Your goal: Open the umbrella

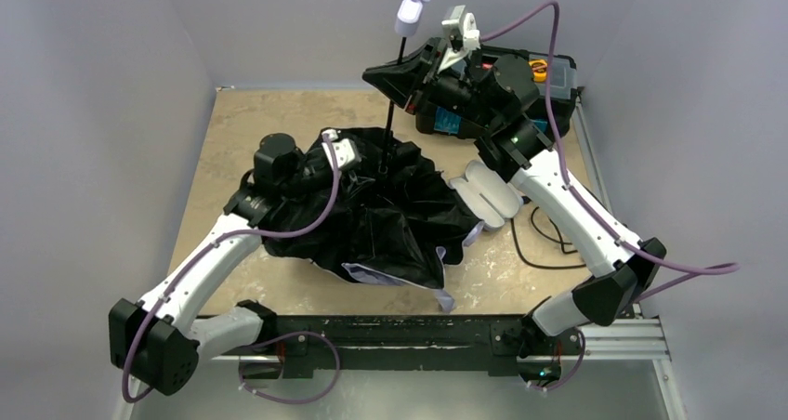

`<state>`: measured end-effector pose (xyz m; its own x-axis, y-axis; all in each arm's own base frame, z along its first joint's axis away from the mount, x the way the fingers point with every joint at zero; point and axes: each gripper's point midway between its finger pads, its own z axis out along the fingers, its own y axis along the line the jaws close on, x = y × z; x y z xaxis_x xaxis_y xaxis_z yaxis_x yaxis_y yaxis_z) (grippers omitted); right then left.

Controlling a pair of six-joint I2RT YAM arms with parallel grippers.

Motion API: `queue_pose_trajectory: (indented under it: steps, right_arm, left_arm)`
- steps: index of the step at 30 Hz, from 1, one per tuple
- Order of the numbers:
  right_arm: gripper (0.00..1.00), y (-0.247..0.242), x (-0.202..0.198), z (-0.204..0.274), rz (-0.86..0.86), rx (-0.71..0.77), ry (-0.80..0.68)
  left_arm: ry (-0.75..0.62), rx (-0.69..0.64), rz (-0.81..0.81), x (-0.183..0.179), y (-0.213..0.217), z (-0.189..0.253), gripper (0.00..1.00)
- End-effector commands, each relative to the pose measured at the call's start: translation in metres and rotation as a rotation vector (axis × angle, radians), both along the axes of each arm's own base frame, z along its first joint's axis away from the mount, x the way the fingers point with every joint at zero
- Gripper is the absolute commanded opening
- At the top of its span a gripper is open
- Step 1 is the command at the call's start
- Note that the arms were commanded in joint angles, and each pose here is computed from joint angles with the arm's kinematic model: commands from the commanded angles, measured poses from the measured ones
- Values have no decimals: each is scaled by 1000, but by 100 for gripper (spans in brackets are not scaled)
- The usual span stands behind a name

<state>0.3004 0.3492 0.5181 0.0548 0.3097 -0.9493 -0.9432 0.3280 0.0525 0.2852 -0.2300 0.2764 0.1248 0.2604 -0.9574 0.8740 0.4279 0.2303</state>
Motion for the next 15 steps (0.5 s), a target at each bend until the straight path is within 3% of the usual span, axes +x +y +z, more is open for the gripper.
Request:
queue_pose_trajectory:
  steps: [1,5,15]
  right_arm:
    - [0,-16,-34,52,45,117,-117]
    - [0,-17,-39,62,60,132,-124]
    - [0,-29,-47,92,40,191,-156]
  left_arm:
    - [38,-25,-1,19,-11,4,49]
    - [42,-13,-22,27,-19,-8,39]
    - [187,110,16,11,3,-84,33]
